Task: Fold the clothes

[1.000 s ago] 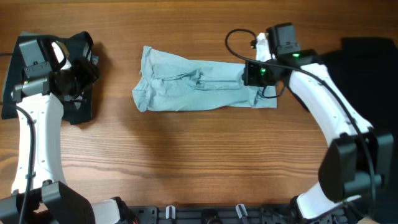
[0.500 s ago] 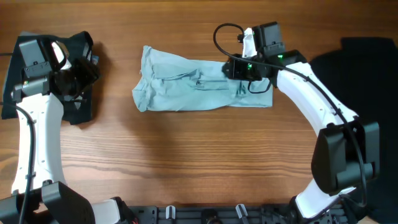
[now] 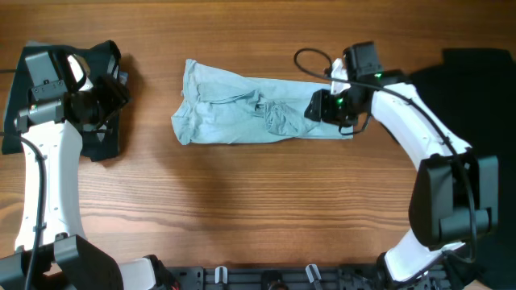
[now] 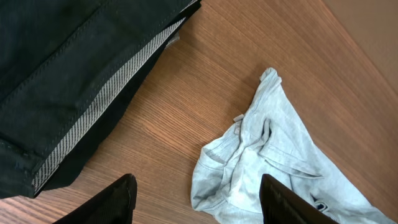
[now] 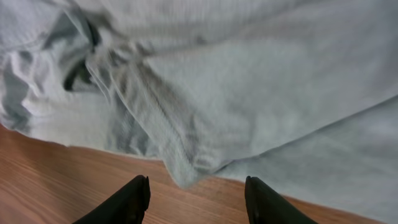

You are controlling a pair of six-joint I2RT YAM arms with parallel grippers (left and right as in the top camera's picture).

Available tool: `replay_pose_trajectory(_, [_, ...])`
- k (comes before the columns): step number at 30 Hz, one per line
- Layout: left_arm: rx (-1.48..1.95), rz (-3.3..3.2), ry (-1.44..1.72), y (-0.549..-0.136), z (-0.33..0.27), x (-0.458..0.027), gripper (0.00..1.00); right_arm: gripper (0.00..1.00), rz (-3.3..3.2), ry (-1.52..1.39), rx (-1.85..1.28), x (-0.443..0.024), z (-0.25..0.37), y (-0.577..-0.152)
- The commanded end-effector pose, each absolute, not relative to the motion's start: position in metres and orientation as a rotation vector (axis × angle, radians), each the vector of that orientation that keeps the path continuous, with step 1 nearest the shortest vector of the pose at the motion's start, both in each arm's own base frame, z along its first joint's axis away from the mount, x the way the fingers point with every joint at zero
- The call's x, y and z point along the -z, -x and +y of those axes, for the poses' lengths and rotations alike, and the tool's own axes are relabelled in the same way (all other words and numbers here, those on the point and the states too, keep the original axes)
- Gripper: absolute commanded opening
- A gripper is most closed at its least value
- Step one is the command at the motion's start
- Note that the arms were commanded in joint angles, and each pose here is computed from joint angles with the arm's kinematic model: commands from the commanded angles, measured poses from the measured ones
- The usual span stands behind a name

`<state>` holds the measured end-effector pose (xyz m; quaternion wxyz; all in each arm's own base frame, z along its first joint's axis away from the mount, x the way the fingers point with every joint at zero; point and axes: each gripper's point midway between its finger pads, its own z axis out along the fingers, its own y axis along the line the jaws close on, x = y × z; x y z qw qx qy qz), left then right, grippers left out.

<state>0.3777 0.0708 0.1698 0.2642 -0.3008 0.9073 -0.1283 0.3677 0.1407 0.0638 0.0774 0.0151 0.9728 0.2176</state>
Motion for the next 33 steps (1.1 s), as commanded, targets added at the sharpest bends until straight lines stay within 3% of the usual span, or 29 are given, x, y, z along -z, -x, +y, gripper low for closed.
replay_pose_trajectory(1, [0.355,2.426,0.781,-0.379,0.068,-0.184,0.64,0.56,2.997,-0.121,-0.668,-0.042,0.152,-0.348])
replay_pose_trajectory(2, [0.355,2.426,0.781,-0.379,0.068,-0.184,0.64,0.6,2.999,-0.152,-0.674,-0.039,0.156,-0.346])
replay_pose_trajectory(6, [0.356,2.435,0.786,-0.378,0.068,-0.183,0.65,0.58,3.0,-0.218,-0.691,-0.029,0.169,-0.34])
replay_pose_trajectory(11, [0.356,2.436,0.787,-0.377,0.067,-0.182,0.65,0.43,2.932,-0.351,-0.663,-0.028,0.168,-0.356])
replay_pose_trajectory(15, [0.356,2.436,0.787,-0.377,0.067,-0.182,0.66,0.41,2.972,-0.387,-0.651,-0.011,0.167,-0.353])
replay_pose_trajectory(18, [0.356,2.436,0.786,-0.377,0.067,-0.182,0.66,0.08,2.925,-0.35,-0.709,-0.013,0.175,-0.365])
replay_pose_trajectory(19, [0.356,2.436,0.786,-0.377,0.067,-0.182,0.67,0.04,2.891,-0.314,-0.772,-0.021,0.182,-0.371])
replay_pose_trajectory(27, [0.356,2.434,0.785,-0.378,0.068,-0.183,0.67,0.04,2.45,-0.171,-1.004,-0.101,0.214,-0.449])
replay_pose_trajectory(28, [0.356,2.432,0.784,-0.378,0.068,-0.183,0.67,0.07,2.398,-0.158,-0.998,-0.108,0.215,-0.458])
replay_pose_trajectory(29, [0.356,2.432,0.785,-0.378,0.068,-0.183,0.67,0.44,2.348,-0.158,-0.968,-0.115,0.212,-0.468])
replay_pose_trajectory(30, [0.356,2.432,0.785,-0.378,0.068,-0.183,0.67,0.75,2.332,-0.156,-0.961,-0.117,0.211,-0.471])
replay_pose_trajectory(31, [0.356,2.432,0.784,-0.378,0.068,-0.183,0.67,0.79,2.338,-0.162,-0.957,-0.116,0.21,-0.47])
replay_pose_trajectory(33, [0.356,2.433,0.785,-0.378,0.068,-0.183,0.67,0.79,2.494,-0.226,-0.919,-0.089,0.195,-0.449])
